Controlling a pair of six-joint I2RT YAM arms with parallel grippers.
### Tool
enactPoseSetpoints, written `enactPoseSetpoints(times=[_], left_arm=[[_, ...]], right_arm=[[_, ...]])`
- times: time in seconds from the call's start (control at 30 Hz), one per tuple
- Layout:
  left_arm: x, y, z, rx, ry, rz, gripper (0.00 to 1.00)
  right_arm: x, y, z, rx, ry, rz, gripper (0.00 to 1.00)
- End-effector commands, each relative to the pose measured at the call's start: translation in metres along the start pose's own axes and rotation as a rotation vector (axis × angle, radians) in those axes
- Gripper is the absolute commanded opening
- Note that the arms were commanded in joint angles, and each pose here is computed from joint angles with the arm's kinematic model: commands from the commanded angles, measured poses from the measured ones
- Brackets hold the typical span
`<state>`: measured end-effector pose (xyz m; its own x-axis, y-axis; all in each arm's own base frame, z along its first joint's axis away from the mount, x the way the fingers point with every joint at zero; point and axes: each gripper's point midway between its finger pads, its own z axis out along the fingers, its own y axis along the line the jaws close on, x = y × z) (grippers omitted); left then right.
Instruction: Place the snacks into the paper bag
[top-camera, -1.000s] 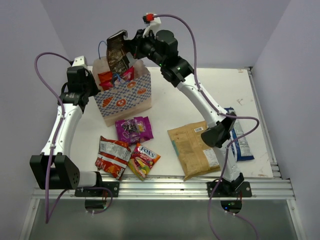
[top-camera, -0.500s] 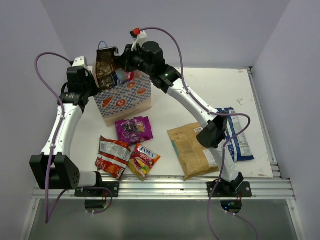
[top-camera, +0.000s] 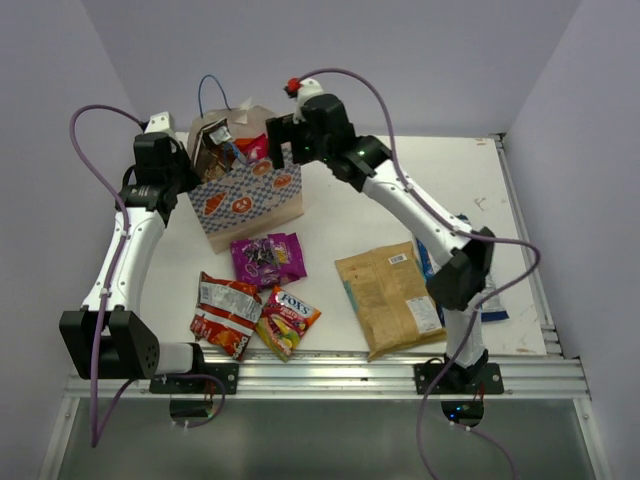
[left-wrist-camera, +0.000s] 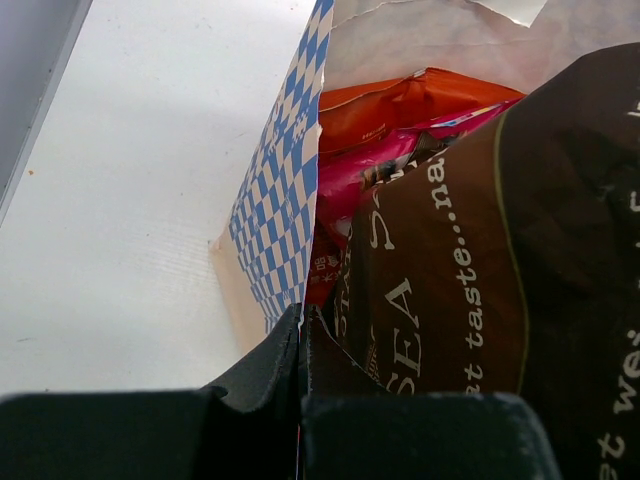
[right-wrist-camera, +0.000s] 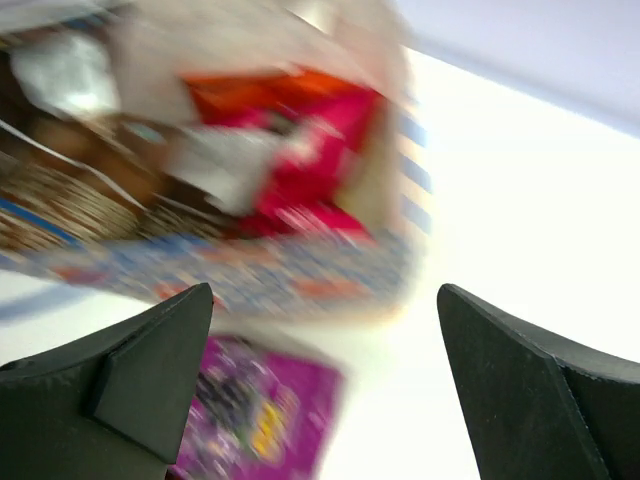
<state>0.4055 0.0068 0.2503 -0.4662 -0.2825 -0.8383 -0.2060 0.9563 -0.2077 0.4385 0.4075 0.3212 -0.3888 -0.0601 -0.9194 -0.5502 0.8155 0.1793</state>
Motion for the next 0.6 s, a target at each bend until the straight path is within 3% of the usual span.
enactPoseSetpoints(times=[0.0, 0.07, 0.17, 0.3, 0.43, 0.57], left_arm=[[-0.027, -0.011, -0.013, 0.047, -0.097, -0.005, 0.00], [-0.028, -0.011, -0.014, 0.042, -0.097, -0.003, 0.00], [-0.028, -0.008, -0.014, 0.029, -0.092, 0.000, 0.00], [-0.024, -0.010, -0.011, 0.033, -0.078, -0.002, 0.00], [-0.019, -0.011, -0.006, 0.036, -0.062, -0.001, 0.00], [-0.015, -0.011, -0.004, 0.039, -0.051, -0.003, 0.00]], right_arm=[[0.046, -0.092, -0.060, 0.260, 0.188, -0.025, 0.99], [0.095, -0.103, -0.090, 0.289, 0.344, -0.038, 0.99], [0.225, -0.107, -0.137, 0.279, 0.712, 0.024, 0.99], [0.304, -0.100, -0.178, 0.249, 0.951, 0.109, 0.99], [0.348, -0.086, -0.200, 0.172, 1.144, 0.172, 0.99], [0.361, -0.079, -0.207, 0.146, 1.227, 0.208, 0.99]])
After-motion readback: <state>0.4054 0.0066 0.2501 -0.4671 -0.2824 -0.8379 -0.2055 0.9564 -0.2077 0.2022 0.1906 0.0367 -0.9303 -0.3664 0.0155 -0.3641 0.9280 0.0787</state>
